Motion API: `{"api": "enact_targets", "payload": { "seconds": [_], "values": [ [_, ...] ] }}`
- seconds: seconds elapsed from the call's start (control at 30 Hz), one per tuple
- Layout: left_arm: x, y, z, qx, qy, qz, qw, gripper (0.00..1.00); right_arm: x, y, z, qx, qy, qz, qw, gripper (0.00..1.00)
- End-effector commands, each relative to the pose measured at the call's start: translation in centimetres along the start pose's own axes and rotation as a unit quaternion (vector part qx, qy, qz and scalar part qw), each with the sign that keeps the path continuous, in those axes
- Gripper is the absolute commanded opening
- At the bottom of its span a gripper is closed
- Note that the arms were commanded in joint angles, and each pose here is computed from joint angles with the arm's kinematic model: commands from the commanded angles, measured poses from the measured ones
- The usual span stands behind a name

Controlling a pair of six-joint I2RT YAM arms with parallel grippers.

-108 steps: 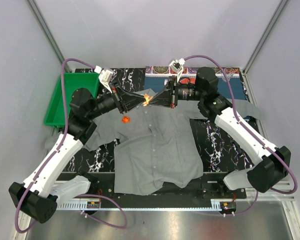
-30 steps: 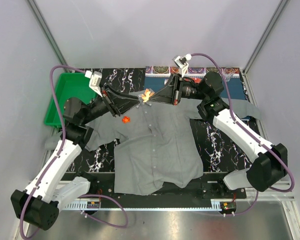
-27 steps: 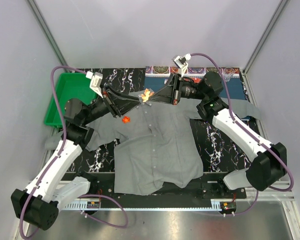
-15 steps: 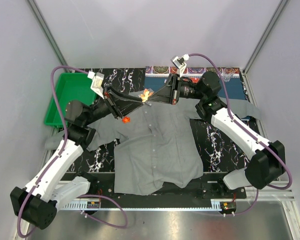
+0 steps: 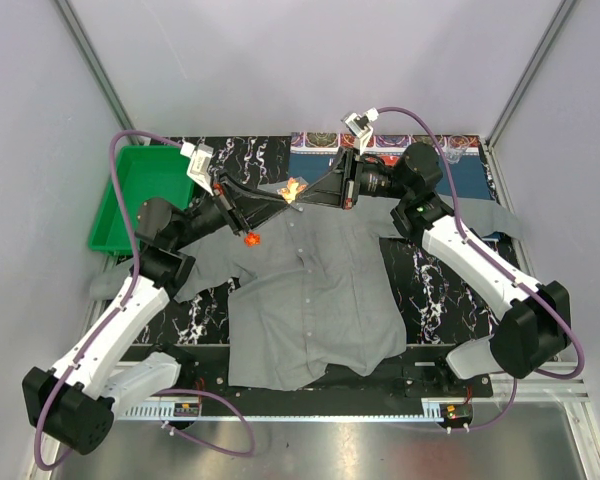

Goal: Pin the brooch onto the clothing
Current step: Open the brooch.

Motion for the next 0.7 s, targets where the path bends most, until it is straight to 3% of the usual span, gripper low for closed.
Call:
{"api": "enact_targets", "payload": {
  "seconds": [0.0, 0.37, 0.47, 0.6, 0.67],
  "values": [
    [-0.49, -0.44, 1.47, -0.031, -0.015, -0.004, 0.999, 0.24, 0.93, -0.13, 0.04, -0.001, 0.031, 0.013, 0.999, 0.00],
    [-0.15, -0.86, 1.69, -0.038, -0.008, -0.001, 0.999, 0.26, 1.00, -0.37, -0.45, 0.007, 0.030, 0.017, 0.999, 0.00],
    [-0.12, -0.97, 1.64, -0.035, -0.006, -0.003, 0.999, 0.20, 0.99, -0.42, -0.60, 0.009, 0.028, 0.018, 0.999, 0.00],
    [-0.01, -0.96, 1.69, -0.027, -0.008, 0.006, 1.000, 0.00, 0.75, -0.54, -0.49, 0.007, 0.029, 0.018, 0.999, 0.00],
    [-0.07, -0.71, 1.51, -0.017, -0.015, 0.014, 1.000, 0.00, 0.50, -0.57, -0.46, 0.007, 0.027, 0.017, 0.999, 0.07]
  ]
}}
Point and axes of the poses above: each gripper's point midway between its finger pads, its own y axis back along the fingers, its own x axis along the line the jaws close on, z = x × y, the point moved 7 cm from there along y, back along the fingers, and after that the axes turned 11 degrees about -y, right-handed, at the moved point
